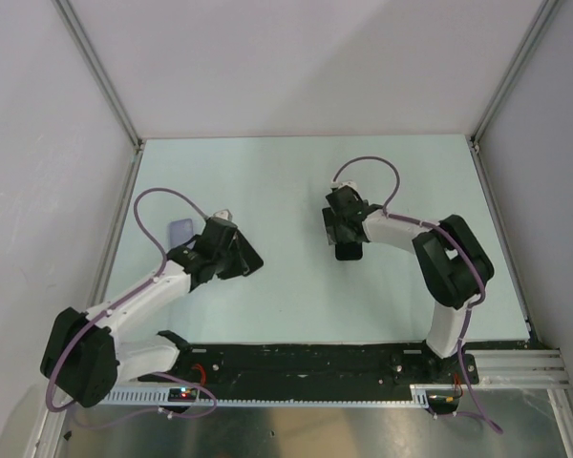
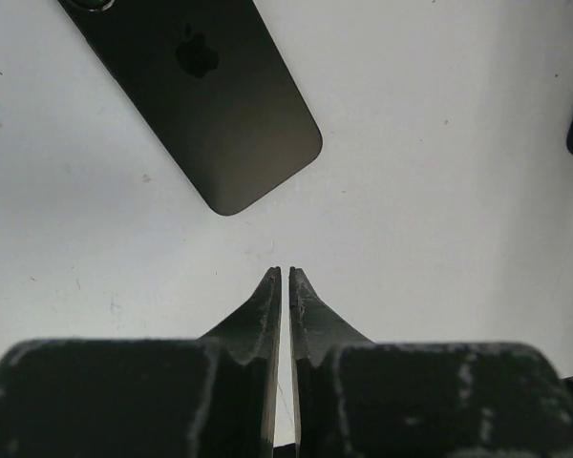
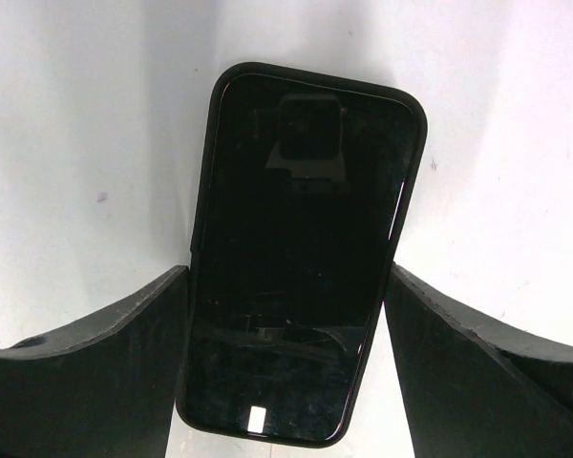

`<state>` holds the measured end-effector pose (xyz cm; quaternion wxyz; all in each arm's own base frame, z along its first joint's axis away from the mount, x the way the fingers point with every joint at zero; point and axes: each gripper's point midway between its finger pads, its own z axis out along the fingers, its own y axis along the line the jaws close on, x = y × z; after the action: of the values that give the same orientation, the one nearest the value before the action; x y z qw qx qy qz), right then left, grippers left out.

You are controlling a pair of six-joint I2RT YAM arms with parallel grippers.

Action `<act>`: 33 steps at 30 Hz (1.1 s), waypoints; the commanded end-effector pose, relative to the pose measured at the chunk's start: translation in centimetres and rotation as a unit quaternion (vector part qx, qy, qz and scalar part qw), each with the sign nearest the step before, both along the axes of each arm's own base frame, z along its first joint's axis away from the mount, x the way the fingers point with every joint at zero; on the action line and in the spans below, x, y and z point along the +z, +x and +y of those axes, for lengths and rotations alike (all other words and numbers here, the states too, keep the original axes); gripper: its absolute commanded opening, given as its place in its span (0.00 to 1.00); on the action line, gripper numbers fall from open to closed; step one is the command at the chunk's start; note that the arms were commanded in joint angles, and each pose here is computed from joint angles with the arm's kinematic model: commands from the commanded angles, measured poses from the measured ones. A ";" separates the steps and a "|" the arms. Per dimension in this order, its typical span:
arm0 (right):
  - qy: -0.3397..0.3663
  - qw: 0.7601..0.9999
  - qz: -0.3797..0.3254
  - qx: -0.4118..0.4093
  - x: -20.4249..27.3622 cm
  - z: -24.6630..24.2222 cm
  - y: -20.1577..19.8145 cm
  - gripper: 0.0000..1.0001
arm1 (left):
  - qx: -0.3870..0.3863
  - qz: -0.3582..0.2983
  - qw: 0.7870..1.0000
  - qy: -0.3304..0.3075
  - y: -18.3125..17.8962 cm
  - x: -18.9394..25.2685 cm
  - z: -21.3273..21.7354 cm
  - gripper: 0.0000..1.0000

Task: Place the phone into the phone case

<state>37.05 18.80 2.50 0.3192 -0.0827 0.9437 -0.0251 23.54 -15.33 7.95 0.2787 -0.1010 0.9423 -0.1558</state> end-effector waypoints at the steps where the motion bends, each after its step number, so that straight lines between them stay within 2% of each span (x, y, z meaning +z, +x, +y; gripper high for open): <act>1: -0.024 0.998 -0.014 0.051 0.5 0.8 1.9 0.81 | 0.018 -0.017 1.000 0.000 1.8 1.3 -0.1 0.10; 3: -0.026 0.998 -0.005 0.060 0.2 0.9 1.7 0.86 | 0.035 -0.015 0.999 0.006 2.2 1.1 0.3 0.12; 6: -0.020 0.998 -0.003 0.063 0.4 0.9 1.7 0.97 | 0.063 -0.013 0.998 0.012 2.9 0.8 0.9 0.21; 12: 0.002 0.999 -0.013 0.047 2.2 0.2 2.1 0.99 | 0.119 -0.022 0.992 0.028 4.6 1.0 2.6 0.58; 15: 0.015 0.999 -0.035 0.028 4.7 -0.3 2.2 0.99 | 0.158 -0.029 0.986 0.046 5.9 1.3 4.5 0.66; 19: 0.070 0.996 -0.060 0.016 8.6 0.7 1.6 0.99 | 0.207 -0.024 0.976 0.071 7.6 1.4 7.4 0.68; 23: 0.129 0.987 -0.073 0.065 11.1 5.1 -0.2 0.99 | 0.238 -0.013 0.968 0.081 8.9 1.4 9.8 0.68; 29: 0.137 0.979 -0.068 0.133 10.7 12.6 -3.2 0.99 | 0.265 0.021 0.958 0.109 10.0 0.1 14.2 0.63; 33: 0.136 0.977 -0.058 0.152 9.8 14.8 -4.8 0.99 | 0.261 0.062 0.957 0.111 10.7 -2.0 15.6 0.55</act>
<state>32.48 31.90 12.07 0.3789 -0.1863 0.8963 0.1356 33.43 -1.05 6.82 0.2819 -0.3346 0.8989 0.0238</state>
